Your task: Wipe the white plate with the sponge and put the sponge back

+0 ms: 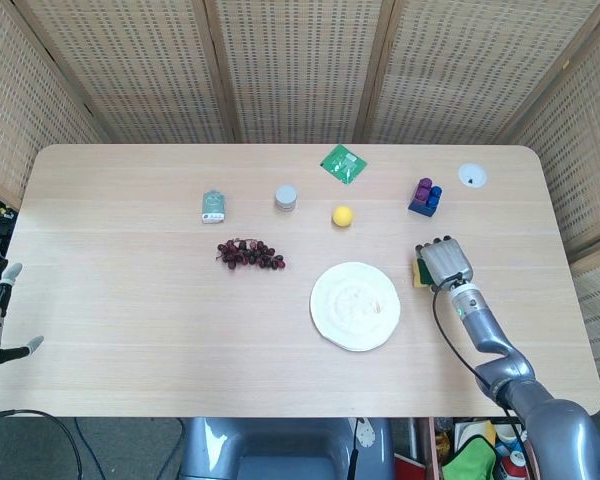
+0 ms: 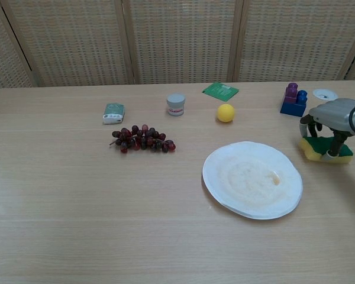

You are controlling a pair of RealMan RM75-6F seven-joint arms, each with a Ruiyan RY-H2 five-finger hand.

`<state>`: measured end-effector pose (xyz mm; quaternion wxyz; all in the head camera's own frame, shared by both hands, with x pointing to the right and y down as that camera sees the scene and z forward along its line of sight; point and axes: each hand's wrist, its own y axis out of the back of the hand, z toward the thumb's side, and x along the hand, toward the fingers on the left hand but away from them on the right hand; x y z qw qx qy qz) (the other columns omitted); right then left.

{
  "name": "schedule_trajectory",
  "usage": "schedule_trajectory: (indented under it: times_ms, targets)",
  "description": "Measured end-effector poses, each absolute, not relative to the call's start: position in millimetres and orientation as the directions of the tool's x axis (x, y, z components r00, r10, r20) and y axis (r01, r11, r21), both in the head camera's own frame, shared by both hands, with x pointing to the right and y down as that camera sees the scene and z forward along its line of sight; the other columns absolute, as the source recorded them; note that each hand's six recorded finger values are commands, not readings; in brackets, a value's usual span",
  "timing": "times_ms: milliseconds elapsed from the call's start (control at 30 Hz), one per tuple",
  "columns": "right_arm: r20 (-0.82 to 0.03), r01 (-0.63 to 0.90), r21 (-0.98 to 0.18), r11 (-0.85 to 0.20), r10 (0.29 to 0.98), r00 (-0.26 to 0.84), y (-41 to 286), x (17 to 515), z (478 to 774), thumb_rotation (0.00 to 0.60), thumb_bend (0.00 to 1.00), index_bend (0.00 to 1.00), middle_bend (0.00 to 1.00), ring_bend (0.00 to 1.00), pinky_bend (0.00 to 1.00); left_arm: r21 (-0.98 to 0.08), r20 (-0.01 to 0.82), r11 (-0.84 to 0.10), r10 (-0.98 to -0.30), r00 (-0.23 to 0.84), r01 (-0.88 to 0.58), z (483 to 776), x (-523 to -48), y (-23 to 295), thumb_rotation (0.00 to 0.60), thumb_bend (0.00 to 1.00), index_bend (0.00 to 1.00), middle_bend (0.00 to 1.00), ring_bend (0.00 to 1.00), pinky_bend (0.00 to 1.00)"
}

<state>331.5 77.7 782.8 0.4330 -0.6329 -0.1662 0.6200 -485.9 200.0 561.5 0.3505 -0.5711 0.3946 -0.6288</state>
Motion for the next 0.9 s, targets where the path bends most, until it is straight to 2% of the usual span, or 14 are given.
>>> schedule_trajectory:
  times_ms: [267, 533, 733, 900]
  targets:
    - [-0.581, -0.261, -0.811, -0.524, 0.776, 0.247, 73, 317, 770, 0.6, 0.22, 0.43, 0.5, 0.4, 0.43, -0.895, 0.444, -0.446, -0.89, -0.103, -0.013, 562, -486, 200, 0.6, 0.0, 0.0, 0.0, 0.0, 0.0]
    - [-0.487, -0.054, -0.858, -0.511, 0.776, 0.401, 77, 278, 740, 0.6, 0.22, 0.44, 0.5, 0.41, 0.44, -0.89, 0.455, -0.456, -0.885, -0.099, -0.013, 564, -485, 200, 0.6, 0.0, 0.0, 0.0, 0.0, 0.0]
    - [-0.444, 0.079, -0.816, -0.572, 0.71, 0.547, 99, 231, 714, 0.6, 0.22, 0.44, 0.51, 0.41, 0.44, -0.888, 0.458, -0.459, -0.883, -0.098, -0.016, 564, -485, 199, 0.6, 0.0, 0.0, 0.0, 0.0, 0.0]
    - [-0.428, 0.068, -0.785, -0.616, 0.619, 0.659, 123, 197, 705, 0.6, 0.22, 0.45, 0.51, 0.42, 0.44, -0.884, 0.467, -0.468, -0.879, -0.098, -0.015, 566, -485, 199, 0.6, 0.0, 0.0, 0.0, 0.0, 0.0]
